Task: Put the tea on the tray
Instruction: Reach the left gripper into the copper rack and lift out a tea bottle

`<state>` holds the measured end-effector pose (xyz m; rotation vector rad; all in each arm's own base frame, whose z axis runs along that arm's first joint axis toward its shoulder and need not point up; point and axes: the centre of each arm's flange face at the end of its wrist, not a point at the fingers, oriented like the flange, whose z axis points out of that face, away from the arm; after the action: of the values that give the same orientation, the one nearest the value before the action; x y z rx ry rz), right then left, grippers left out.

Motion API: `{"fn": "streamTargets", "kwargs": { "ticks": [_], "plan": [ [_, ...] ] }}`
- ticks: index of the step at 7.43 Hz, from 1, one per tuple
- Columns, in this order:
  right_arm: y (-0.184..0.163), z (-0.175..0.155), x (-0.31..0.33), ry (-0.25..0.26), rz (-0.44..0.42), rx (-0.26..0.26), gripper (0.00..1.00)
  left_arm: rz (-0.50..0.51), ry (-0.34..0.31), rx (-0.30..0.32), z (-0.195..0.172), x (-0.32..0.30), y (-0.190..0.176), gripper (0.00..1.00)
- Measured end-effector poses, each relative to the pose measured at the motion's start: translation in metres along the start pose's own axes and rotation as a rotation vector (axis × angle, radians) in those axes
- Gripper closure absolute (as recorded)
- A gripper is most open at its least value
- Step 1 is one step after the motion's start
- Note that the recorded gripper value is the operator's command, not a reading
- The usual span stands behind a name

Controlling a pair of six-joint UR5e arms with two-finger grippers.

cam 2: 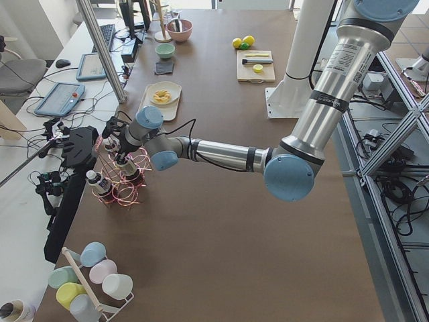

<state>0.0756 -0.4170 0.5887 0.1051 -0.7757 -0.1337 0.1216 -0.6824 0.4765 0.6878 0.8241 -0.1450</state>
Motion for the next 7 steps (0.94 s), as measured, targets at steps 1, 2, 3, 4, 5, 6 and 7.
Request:
{"fn": "streamTargets", "kwargs": {
  "ticks": [1,2,3,4,5,6,7],
  "plan": [
    [0.0,0.0,0.0,0.0,0.0,0.0,0.0,-0.002,0.003,0.007,-0.01,0.007,-0.01,1.0],
    [-0.001,0.0,0.0,-0.001,-0.001,0.0,0.0,-0.004,-0.004,0.021,-0.024,0.007,-0.023,1.0],
    [-0.001,0.001,0.001,-0.001,0.0,-0.001,0.0,-0.005,-0.01,0.039,-0.037,0.001,-0.034,1.0],
    [-0.002,0.001,0.001,-0.001,0.0,-0.002,0.0,-0.007,-0.002,0.045,-0.05,-0.006,-0.044,1.0],
    [-0.003,0.002,0.002,-0.001,0.001,-0.004,0.0,-0.012,0.015,0.045,-0.066,-0.011,-0.053,1.0],
    [-0.003,0.003,0.001,-0.001,0.001,-0.005,0.0,-0.022,0.026,0.038,-0.087,-0.006,-0.064,1.0],
    [-0.004,0.004,0.001,-0.002,-0.002,-0.007,0.0,-0.034,0.026,0.026,-0.111,0.007,-0.071,1.0]
  ]
}}
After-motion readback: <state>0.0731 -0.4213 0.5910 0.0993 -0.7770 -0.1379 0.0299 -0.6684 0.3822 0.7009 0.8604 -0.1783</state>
